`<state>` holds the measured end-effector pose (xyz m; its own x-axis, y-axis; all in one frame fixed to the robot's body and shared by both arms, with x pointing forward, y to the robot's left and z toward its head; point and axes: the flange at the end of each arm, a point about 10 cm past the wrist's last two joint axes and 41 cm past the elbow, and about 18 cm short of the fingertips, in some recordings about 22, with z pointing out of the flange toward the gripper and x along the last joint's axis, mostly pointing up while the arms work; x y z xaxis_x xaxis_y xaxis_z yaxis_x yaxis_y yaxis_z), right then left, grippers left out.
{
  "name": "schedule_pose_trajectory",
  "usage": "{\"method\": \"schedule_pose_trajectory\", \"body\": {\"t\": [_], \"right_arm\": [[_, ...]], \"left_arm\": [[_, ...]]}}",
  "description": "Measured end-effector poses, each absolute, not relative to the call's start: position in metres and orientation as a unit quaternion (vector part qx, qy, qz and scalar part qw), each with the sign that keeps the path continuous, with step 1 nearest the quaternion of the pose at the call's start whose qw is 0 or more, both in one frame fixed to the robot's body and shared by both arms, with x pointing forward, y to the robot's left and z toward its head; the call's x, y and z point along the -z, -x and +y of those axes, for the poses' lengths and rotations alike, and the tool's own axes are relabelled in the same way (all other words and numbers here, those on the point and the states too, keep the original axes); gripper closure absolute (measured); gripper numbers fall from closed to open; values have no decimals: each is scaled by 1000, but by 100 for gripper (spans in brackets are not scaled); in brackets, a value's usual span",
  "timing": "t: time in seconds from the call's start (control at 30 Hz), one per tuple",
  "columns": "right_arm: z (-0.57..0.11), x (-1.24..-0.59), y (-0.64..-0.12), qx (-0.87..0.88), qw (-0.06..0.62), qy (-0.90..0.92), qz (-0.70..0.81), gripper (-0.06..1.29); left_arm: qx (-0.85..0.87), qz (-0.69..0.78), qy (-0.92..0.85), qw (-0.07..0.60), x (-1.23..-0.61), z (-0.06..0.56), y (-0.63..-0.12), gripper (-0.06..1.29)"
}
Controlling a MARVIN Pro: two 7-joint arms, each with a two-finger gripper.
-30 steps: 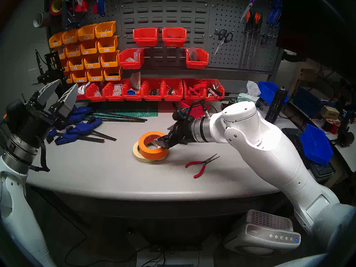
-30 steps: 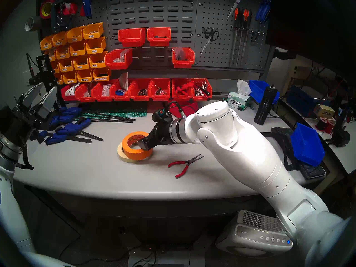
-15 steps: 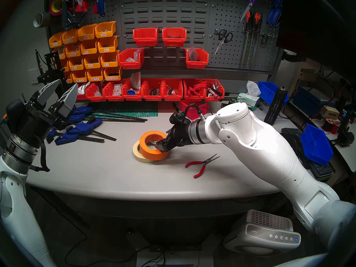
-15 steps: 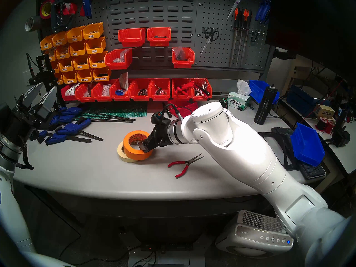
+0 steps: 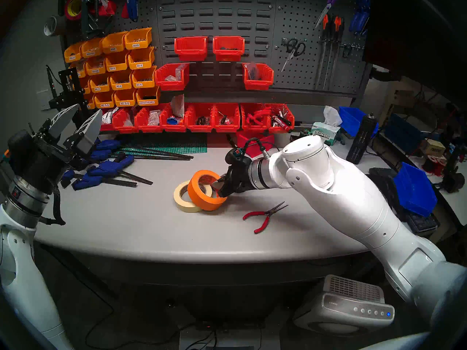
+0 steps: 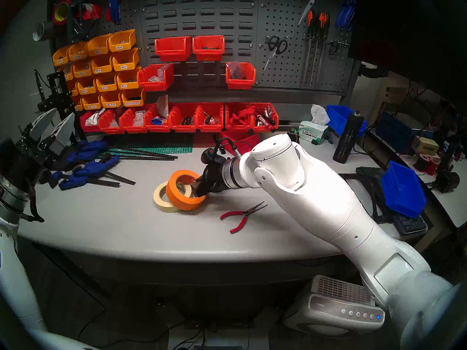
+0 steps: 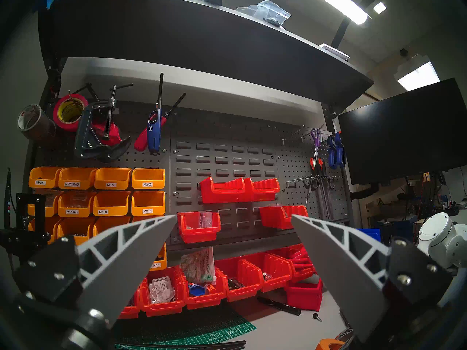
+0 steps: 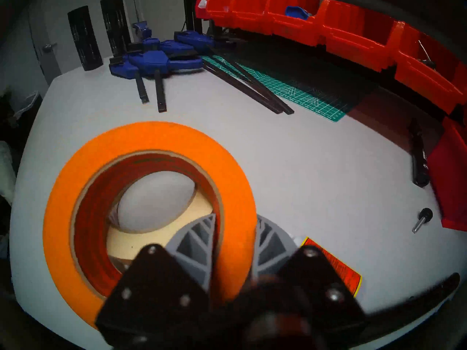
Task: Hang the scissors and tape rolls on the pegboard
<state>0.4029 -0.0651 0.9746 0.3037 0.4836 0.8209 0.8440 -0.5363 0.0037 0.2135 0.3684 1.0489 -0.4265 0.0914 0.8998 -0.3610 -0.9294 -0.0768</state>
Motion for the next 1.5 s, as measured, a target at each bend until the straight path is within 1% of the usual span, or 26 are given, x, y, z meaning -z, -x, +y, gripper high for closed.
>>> {"method": "schedule_pose_trajectory", "body": {"t": [0.03,0.13,0.27,0.37,1.03,1.27,1.5], "right_arm": [[-65,-975,-402,407,222,776,-429,100],[-66,-976,-401,407,222,774,-430,110],[-69,-978,-400,412,223,772,-429,110],[-73,-982,-399,417,226,770,-427,114],[-102,-1003,-383,468,257,750,-391,114],[-116,-1025,-373,517,259,725,-374,115],[-136,-1051,-368,579,244,698,-344,115]], "left_arm": [[-834,-130,-518,136,-1049,368,-214,0],[-834,-130,-518,136,-1049,368,-214,0],[-834,-130,-518,136,-1049,368,-214,0],[-834,-130,-518,136,-1049,368,-214,0],[-834,-130,-518,136,-1049,368,-214,0],[-834,-131,-518,136,-1049,368,-214,0],[-834,-131,-518,136,-1049,368,-214,0]]}}
